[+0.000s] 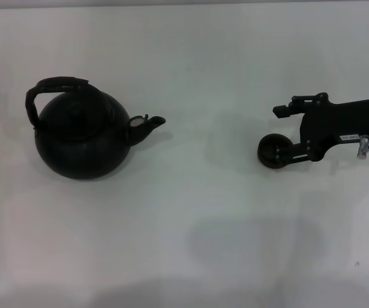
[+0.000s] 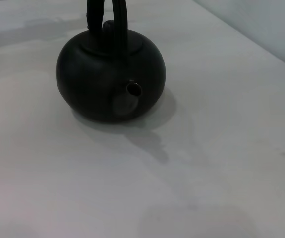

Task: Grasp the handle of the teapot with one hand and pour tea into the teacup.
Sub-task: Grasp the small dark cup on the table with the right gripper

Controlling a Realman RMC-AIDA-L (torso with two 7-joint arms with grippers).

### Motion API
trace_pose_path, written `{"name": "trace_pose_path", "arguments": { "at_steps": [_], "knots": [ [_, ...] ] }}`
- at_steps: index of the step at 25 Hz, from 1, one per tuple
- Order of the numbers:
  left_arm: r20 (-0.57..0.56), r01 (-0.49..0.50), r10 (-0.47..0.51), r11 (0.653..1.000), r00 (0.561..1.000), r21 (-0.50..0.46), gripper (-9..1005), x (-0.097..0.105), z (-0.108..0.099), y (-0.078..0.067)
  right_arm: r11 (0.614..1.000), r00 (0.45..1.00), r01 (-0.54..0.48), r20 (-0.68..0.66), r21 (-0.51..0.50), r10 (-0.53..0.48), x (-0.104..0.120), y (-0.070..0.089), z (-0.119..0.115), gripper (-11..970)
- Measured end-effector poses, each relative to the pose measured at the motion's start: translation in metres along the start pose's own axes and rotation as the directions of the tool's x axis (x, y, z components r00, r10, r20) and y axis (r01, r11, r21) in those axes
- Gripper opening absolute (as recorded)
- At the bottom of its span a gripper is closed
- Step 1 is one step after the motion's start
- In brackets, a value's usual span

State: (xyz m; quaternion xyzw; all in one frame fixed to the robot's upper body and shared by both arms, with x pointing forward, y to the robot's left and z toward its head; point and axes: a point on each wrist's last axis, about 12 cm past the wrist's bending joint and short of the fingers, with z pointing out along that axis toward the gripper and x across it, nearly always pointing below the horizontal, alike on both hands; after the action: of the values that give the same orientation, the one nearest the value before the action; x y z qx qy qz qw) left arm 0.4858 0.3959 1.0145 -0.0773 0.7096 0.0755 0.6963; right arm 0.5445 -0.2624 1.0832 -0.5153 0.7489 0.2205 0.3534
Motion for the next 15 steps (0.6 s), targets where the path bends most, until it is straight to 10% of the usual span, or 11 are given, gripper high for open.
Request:
{"name": "trace_pose_path", "arguments": {
  "at_steps": [15],
  "knots": [
    [-0.019,-0.002,0.002,1.0,1.0,0.0,835,0.003,0.0,-0.001,0.994,0.995,-0.095,-0.012,-0.045,0.095,0.016,0.007,0.008,860]
  ]
}}
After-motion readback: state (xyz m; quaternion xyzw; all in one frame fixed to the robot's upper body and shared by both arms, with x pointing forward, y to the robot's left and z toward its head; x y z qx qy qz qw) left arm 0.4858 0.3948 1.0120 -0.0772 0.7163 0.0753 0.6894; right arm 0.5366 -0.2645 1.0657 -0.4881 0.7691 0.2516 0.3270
